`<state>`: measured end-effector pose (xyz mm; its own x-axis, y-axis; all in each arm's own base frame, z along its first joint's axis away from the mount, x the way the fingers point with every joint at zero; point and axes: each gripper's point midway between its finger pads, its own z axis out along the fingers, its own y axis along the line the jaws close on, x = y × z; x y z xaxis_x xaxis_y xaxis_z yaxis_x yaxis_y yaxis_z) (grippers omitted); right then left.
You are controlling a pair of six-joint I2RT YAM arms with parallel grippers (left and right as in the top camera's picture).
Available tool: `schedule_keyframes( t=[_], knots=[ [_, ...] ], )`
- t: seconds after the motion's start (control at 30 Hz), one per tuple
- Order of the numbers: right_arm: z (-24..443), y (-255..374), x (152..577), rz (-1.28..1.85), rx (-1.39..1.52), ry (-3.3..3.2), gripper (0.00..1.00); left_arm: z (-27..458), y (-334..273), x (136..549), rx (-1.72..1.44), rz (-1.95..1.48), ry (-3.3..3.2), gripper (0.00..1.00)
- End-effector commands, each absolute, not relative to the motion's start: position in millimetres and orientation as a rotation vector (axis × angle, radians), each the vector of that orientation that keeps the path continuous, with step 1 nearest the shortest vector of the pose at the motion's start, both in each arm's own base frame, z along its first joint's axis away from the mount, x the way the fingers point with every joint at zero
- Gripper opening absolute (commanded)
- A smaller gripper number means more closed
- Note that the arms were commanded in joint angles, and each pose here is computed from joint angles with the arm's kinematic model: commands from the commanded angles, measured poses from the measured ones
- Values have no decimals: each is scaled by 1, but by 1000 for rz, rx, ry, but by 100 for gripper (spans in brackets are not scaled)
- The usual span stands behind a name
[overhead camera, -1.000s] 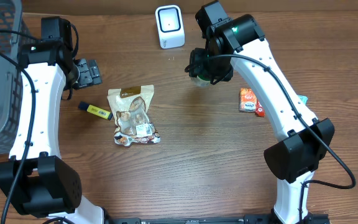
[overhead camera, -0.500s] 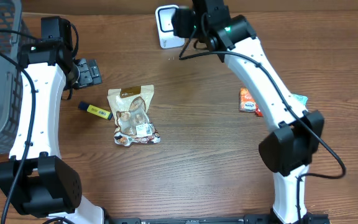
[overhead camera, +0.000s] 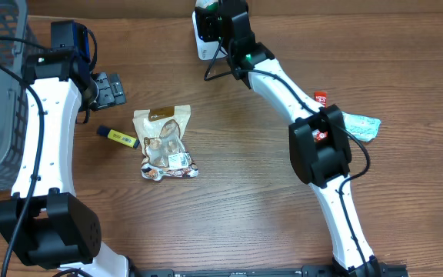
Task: Scan the item barcode
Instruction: 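Hold the jar up to the white scanner with the right gripper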
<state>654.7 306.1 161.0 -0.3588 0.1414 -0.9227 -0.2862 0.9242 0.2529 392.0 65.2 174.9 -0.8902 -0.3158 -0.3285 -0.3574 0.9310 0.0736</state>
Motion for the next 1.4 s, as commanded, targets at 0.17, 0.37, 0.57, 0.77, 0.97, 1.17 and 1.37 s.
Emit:
schedule_keyframes(
  t=[0.17, 0.37, 0.57, 0.77, 0.97, 1.17, 1.37],
  knots=[
    [157, 294, 674, 387, -35, 1776, 38, 180, 64, 391, -477, 200, 2763, 100],
    [179, 291, 679, 409, -16, 1685, 38, 180, 64, 391, -477, 200, 2763, 100],
    [168, 287, 682, 399, -10, 1695, 37, 180, 64, 391, -477, 200, 2763, 100],
    [147, 287, 684, 391, -13, 1718, 37, 180, 64, 391, -477, 200, 2763, 100],
    [158, 288, 684, 402, -8, 1681, 37, 180, 64, 391, -477, 200, 2763, 100],
    [261, 279, 668, 422, 3, 1610, 37, 180, 64, 391, -477, 200, 2763, 100],
    [334, 237, 630, 363, 16, 1727, 38, 180, 64, 391, -477, 200, 2763, 100]
  ],
)
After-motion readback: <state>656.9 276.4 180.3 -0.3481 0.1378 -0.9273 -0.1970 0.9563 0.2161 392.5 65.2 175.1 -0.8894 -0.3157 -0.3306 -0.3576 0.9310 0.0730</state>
